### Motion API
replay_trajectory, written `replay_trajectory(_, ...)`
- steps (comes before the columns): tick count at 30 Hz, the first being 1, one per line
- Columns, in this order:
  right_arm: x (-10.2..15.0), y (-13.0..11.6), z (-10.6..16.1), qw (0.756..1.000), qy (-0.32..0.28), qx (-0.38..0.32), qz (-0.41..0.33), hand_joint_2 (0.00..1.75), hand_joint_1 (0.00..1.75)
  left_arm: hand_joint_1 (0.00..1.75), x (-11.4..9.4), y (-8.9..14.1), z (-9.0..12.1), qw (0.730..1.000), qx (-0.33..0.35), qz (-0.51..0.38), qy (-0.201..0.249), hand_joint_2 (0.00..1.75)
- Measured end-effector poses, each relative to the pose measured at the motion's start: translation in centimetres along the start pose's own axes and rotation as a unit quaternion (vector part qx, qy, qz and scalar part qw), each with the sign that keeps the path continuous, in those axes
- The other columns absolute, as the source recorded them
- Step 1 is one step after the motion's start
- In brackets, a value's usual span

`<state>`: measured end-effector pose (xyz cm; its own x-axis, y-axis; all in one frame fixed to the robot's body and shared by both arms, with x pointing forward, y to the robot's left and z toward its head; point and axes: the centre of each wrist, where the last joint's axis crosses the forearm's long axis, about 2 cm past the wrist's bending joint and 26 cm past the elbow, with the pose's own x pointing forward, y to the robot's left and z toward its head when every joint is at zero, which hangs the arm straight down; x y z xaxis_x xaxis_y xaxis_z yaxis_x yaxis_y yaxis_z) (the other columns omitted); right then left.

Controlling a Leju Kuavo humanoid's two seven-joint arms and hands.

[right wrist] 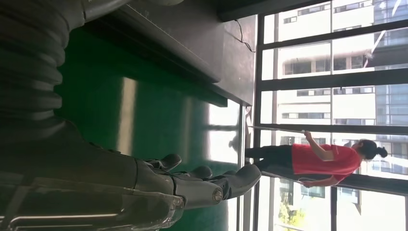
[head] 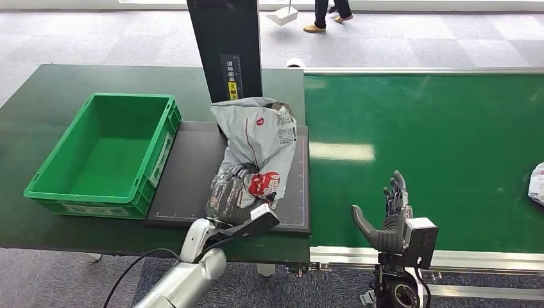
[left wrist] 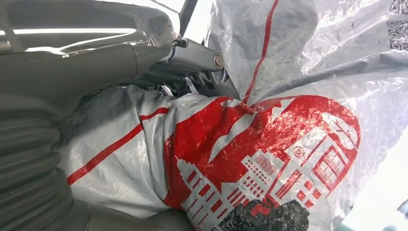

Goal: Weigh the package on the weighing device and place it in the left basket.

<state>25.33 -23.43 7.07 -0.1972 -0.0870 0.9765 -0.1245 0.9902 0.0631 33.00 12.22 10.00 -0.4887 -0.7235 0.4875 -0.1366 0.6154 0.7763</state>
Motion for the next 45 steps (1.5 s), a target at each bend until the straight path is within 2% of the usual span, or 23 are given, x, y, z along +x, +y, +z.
replay_trajectory(5,0.0,0.0,0.0,1.0,-0.008,-0.011,-0.009,1.75,0.0,1.75,-0.2,3.8,-1.6,0.985,0.129,-0.021,-0.115,1.75)
replay_trajectory(10,-0.2,-0.1,0.4,1.0,-0.007,-0.022,-0.012,1.75,0.0,1.75,-1.4,9.3,-3.6,0.961,0.229,-0.094,-0.124,1.75)
replay_trajectory(13,-0.4,-0.2,0.9,1.0,-0.003,-0.028,-0.011,1.75,0.0,1.75,-2.9,13.1,-4.9,0.944,0.267,-0.159,-0.111,1.75)
replay_trajectory(16,-0.5,-0.4,1.4,0.999,0.0,-0.032,-0.01,1.75,0.0,1.75,-4.7,16.4,-5.8,0.928,0.302,-0.202,-0.079,1.75)
replay_trajectory(22,-0.5,-0.5,1.7,0.999,0.0,-0.034,-0.009,1.75,0.0,1.75,-6.3,19.0,-6.1,0.915,0.328,-0.232,-0.032,1.75)
replay_trajectory(24,-0.4,-0.6,1.8,0.999,0.0,-0.038,-0.008,1.75,0.0,1.75,-7.0,20.1,-6.8,0.911,0.322,-0.256,0.013,1.75)
replay_trajectory(25,-0.4,-0.7,1.8,0.999,0.0,-0.04,-0.009,1.75,0.0,1.75,-7.7,20.8,-7.6,0.91,0.316,-0.265,0.051,1.75)
replay_trajectory(28,0.0,-0.9,2.0,0.999,0.005,-0.041,-0.009,1.75,0.0,1.75,-10.6,22.0,-10.9,0.903,0.252,-0.269,0.219,1.75)
replay_trajectory(30,0.1,-1.0,2.2,0.999,0.008,-0.035,-0.006,1.75,0.0,1.75,-12.7,21.9,-11.7,0.888,0.156,-0.295,0.316,1.75)
replay_trajectory(32,0.1,-1.1,2.3,1.0,0.009,-0.025,-0.003,1.75,0.0,1.75,-14.9,21.5,-11.0,0.865,0.022,-0.338,0.37,1.75)
replay_trajectory(34,0.1,-1.0,2.3,1.0,0.007,-0.015,0.0,1.75,0.0,1.75,-16.7,20.5,-9.6,0.831,-0.121,-0.368,0.399,1.75)
replay_trajectory(36,0.1,-1.1,2.3,1.0,0.004,-0.01,0.003,1.75,0.0,1.75,-17.9,19.3,-8.1,0.79,-0.227,-0.388,0.416,1.75)
replay_trajectory(39,0.1,-1.1,2.3,1.0,0.004,-0.007,0.006,1.75,0.0,1.75,-18.9,18.1,-6.4,0.744,-0.311,-0.413,0.423,1.75)
replay_trajectory(42,0.1,-1.1,2.3,1.0,0.003,-0.006,0.007,1.75,0.0,1.75,-19.2,17.7,-5.8,0.719,-0.349,-0.431,0.419,1.75)
replay_trajectory(43,0.1,-1.1,2.3,1.0,0.003,-0.006,0.007,1.75,0.0,1.61,-19.2,17.8,-5.8,0.714,-0.356,-0.436,0.416,1.75)
replay_trajectory(45,0.1,-1.1,2.3,1.0,0.004,-0.005,0.006,1.75,0.0,0.79,-19.4,17.9,-5.8,0.708,-0.359,-0.449,0.411,1.75)
